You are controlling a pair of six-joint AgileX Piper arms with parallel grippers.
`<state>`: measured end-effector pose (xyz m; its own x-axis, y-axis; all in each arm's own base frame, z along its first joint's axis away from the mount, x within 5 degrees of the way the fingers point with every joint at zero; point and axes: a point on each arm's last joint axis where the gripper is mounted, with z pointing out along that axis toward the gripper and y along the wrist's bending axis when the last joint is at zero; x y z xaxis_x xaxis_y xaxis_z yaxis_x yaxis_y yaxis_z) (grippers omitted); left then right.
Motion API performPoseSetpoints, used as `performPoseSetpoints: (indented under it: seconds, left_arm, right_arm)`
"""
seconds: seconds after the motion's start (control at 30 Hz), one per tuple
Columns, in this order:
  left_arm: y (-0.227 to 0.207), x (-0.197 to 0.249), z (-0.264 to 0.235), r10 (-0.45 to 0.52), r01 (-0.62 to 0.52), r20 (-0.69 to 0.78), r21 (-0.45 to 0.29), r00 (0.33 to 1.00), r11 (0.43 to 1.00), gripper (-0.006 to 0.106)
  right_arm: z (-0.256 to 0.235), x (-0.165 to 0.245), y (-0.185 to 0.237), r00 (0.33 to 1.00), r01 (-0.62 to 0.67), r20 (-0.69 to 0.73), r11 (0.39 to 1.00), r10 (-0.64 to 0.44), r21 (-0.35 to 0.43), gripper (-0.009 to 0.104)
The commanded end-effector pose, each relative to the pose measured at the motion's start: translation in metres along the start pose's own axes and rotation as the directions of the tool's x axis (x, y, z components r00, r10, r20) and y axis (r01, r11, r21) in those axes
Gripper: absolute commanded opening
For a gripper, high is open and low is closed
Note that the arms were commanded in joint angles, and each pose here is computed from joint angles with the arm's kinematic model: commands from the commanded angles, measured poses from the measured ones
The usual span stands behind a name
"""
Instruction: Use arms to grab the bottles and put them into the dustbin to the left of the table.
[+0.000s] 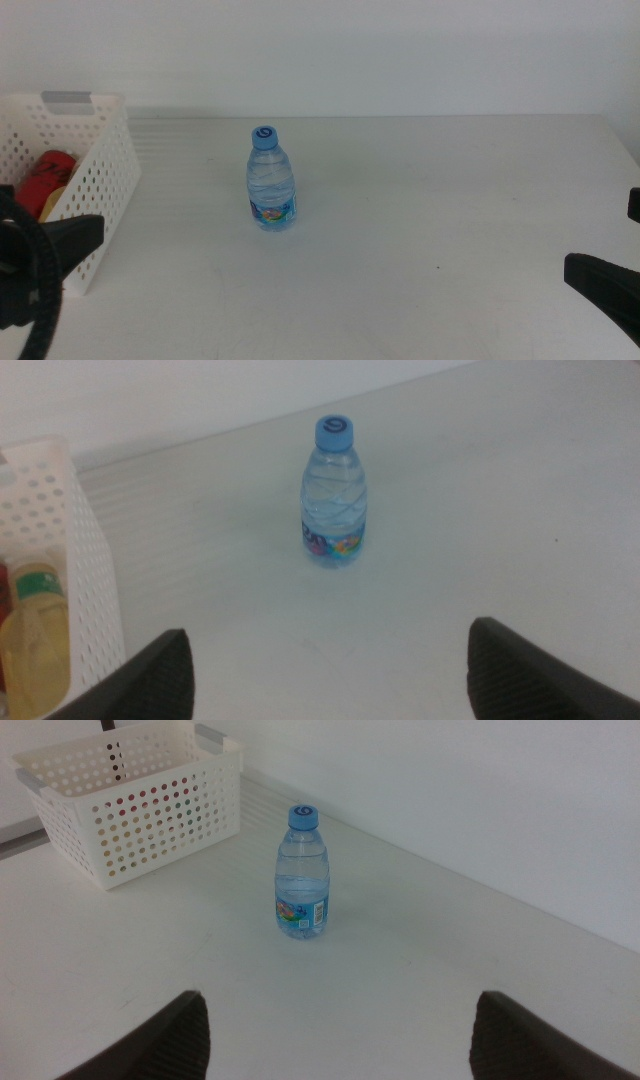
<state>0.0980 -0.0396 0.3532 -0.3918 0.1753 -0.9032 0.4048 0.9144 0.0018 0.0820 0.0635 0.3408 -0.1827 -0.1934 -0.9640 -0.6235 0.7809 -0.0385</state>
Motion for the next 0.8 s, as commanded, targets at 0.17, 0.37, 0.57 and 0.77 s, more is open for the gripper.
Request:
performPoseSetpoints:
  seconds: [0.17,0.37,0.57,0.77]
  left_arm:
    - [0.000,-0.023,-0.004,-0.050,0.049,0.149,0.011,0.988,0.999,0.090]
    - [0.003,-0.057,0.011,-0.034,0.032,0.195,0.015,0.980,0.999,0.089]
    - [0.007,-0.087,0.043,-0.058,0.047,0.255,0.046,0.965,0.998,0.089]
    - [0.007,-0.089,0.085,-0.077,0.055,0.220,0.105,0.972,0.993,0.089]
  right_arm:
    - [-0.003,-0.014,-0.001,0.996,0.022,0.090,1.000,-0.022,0.011,0.068]
    - [-0.003,-0.014,-0.001,0.996,0.022,0.089,1.000,-0.022,0.011,0.068]
    - [-0.003,-0.014,-0.001,0.996,0.022,0.089,1.000,-0.022,0.011,0.068]
    - [-0.003,-0.014,-0.001,0.996,0.022,0.089,1.000,-0.022,0.011,0.068]
